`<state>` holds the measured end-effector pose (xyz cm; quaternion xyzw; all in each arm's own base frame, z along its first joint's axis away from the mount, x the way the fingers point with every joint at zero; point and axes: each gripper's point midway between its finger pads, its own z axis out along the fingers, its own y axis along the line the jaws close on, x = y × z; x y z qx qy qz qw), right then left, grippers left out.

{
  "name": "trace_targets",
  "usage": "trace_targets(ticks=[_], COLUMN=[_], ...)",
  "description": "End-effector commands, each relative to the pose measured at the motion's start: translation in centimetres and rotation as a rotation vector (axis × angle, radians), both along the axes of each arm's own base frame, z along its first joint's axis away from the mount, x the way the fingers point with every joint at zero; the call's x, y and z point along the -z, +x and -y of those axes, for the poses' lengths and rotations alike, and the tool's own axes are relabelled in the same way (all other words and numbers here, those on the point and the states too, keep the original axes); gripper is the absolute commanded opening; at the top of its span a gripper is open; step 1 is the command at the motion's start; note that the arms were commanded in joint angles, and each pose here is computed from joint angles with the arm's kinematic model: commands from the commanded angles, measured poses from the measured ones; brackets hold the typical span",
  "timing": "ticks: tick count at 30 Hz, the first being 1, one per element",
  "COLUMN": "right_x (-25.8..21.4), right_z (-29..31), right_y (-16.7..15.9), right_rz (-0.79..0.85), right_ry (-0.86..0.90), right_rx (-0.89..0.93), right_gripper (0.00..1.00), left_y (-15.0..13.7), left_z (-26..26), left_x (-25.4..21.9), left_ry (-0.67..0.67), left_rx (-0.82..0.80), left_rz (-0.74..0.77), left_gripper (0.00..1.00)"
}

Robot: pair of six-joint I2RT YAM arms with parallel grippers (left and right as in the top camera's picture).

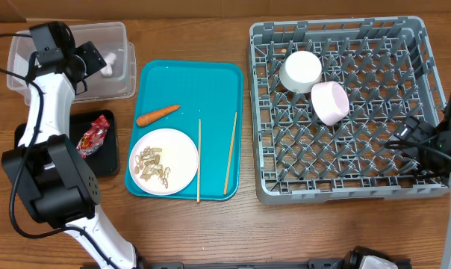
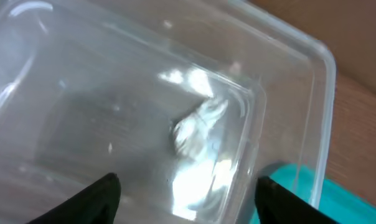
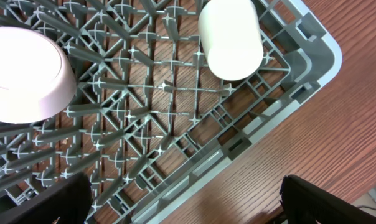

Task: Sort waste into correct bins and load items into the dishwasher
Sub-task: 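Grasp the red wrapper on the black tray with the left gripper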

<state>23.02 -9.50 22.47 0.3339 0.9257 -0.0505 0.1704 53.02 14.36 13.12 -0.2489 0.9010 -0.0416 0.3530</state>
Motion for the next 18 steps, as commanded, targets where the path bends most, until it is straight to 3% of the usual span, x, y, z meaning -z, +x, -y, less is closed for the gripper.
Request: trace_targets(ticks=[1,5,8,11,14,18], right_x=[-0.8,-0.8,-0.8,-0.8,-0.8,-0.8], right_z=[0.1,0.1,0.1,0.1,0.1,0.1], right_y=[0.1,0.1,0.1,0.0,0.0,0.0], right_rz=[0.029,0.029,0.029,0.028,0.028,0.028], right_ry=[-0.006,-0.006,-0.006,-0.006,-0.005,-0.005], right_rx=[0.004,0.004,0.004,0.004,0.004,0.004], right_gripper=[1.0,1.0,1.0,1.0,1.0,1.0], left_y=[-0.4,-4.6,-10.2,-15.2,-17.2,-17.8], left_z=[0.5,1.8,3.0,2.3,1.2,0.6], left_x=[-4.3,-5.8,-5.0,-3.0,-1.7,0.3], left_ry=[0.056,0.013,-0.032,0.007,0.063,0.096], left_rx=[0.069,0.072,0.063,0.015,-0.019,-0.039], left_rz=[-0.004,-0.131,-0.331,-0.565,-0.665,-0.695], left_gripper=[0.75,0.75,0.7,0.65,0.66,0.66])
